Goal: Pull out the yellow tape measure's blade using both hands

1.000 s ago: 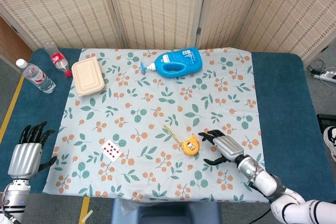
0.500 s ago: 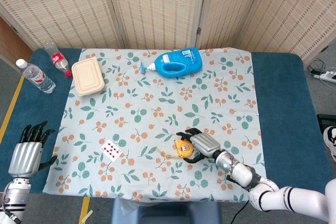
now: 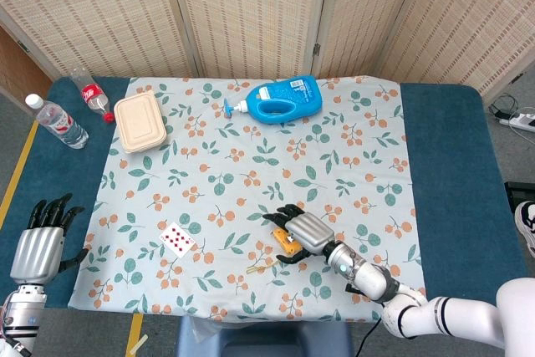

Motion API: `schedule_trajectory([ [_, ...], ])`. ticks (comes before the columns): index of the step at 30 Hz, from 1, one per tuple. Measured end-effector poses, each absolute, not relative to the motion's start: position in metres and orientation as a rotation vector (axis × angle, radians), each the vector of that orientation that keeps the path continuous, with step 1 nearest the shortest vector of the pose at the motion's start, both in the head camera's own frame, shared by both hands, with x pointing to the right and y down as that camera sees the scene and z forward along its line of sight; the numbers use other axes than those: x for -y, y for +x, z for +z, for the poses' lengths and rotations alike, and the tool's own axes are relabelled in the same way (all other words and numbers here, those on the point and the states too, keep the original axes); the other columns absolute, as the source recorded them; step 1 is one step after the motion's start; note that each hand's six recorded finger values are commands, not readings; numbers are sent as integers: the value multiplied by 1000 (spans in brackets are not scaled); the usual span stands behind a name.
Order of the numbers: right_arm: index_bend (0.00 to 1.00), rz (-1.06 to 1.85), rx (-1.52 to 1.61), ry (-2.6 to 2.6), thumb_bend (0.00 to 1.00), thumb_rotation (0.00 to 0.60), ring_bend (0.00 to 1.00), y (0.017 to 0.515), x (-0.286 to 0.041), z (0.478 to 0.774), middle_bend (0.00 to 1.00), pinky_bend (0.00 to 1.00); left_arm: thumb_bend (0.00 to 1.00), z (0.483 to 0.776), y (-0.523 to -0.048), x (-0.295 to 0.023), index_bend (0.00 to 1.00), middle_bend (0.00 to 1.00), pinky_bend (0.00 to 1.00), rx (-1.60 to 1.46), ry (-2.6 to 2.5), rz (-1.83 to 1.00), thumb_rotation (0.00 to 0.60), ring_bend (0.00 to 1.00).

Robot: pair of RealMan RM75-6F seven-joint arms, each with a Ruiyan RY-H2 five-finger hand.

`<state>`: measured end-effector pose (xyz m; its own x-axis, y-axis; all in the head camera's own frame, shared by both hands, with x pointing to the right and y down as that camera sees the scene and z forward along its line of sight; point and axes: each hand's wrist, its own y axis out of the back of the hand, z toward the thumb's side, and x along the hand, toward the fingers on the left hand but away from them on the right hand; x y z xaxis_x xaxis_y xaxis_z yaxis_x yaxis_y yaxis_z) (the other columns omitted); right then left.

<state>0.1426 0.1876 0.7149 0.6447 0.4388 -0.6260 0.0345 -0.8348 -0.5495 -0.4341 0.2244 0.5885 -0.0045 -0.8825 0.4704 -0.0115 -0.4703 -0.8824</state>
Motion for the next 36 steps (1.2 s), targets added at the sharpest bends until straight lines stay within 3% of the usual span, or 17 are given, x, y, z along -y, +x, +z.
schedule_trajectory([
  [4,0,1080,421,-2285,363,402,32,142,-190,718,15,0,234,588,-431,-224,251,104,0,-950,-1572,-1547,600,122],
  [18,0,1199,415,-2200,362,402,39,140,-195,738,0,0,235,586,-434,-225,249,104,0,-960,-1573,-1549,600,122],
  [36,0,1340,344,-2014,362,411,3,192,-166,742,6,0,234,587,-433,-226,247,104,0,-957,-1572,-1551,600,122],
])
